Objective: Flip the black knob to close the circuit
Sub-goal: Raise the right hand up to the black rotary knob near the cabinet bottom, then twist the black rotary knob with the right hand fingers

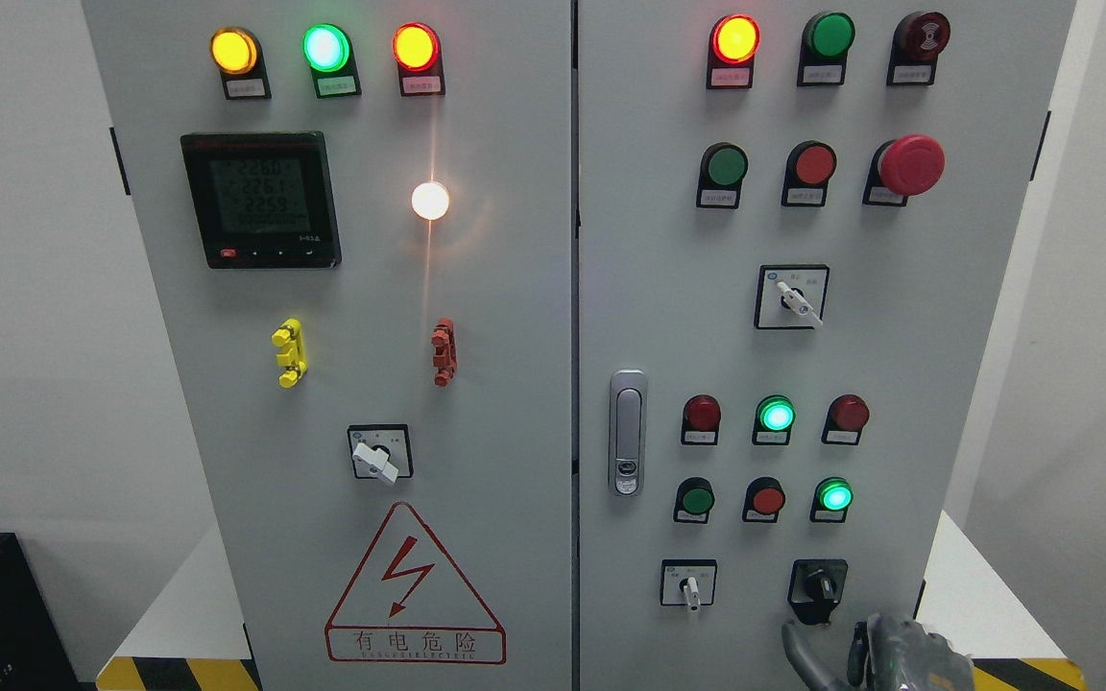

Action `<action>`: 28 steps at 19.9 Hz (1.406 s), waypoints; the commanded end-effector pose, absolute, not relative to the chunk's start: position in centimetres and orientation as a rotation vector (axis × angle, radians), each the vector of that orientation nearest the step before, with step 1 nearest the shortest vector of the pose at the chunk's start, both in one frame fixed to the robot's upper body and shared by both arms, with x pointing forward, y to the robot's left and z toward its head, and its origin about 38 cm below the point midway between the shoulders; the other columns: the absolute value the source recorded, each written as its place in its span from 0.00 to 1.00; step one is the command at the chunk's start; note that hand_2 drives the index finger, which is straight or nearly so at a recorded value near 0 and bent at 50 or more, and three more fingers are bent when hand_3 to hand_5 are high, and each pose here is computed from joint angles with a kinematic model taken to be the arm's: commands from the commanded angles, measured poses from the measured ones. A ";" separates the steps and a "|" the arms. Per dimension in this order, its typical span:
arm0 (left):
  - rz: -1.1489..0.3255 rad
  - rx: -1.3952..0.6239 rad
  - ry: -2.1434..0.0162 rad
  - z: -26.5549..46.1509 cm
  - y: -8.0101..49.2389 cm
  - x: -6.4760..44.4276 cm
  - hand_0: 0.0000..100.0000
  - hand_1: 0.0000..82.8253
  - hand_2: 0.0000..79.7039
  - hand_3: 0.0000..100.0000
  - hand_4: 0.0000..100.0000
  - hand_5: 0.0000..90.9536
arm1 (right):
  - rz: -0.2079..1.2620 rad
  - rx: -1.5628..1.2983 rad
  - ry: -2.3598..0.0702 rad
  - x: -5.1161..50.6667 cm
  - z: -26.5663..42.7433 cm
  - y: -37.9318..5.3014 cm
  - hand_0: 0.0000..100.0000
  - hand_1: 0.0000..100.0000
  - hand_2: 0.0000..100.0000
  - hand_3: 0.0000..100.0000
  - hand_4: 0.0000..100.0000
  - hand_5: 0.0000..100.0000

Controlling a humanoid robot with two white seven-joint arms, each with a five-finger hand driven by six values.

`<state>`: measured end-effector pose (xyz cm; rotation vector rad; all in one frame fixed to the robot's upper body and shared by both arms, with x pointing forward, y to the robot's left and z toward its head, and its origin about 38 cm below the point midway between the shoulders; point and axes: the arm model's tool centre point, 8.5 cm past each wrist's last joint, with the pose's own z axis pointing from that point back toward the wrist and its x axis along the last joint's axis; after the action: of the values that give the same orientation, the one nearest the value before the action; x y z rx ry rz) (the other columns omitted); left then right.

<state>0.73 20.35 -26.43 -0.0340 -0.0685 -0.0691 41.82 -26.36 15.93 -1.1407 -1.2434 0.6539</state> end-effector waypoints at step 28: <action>-0.067 -0.038 -0.071 -26.5 20.2 0.1 0.12 0.67 0.00 0.00 0.00 0.00 | 0.596 -1.185 -1.196 42.1 17.0 -30.1 0.00 0.00 0.88 1.00 0.91 1.00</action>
<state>0.73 20.35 -26.43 -0.0341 -0.0685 -0.0690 42.23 -29.16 16.96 -1.1712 -1.2095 0.6149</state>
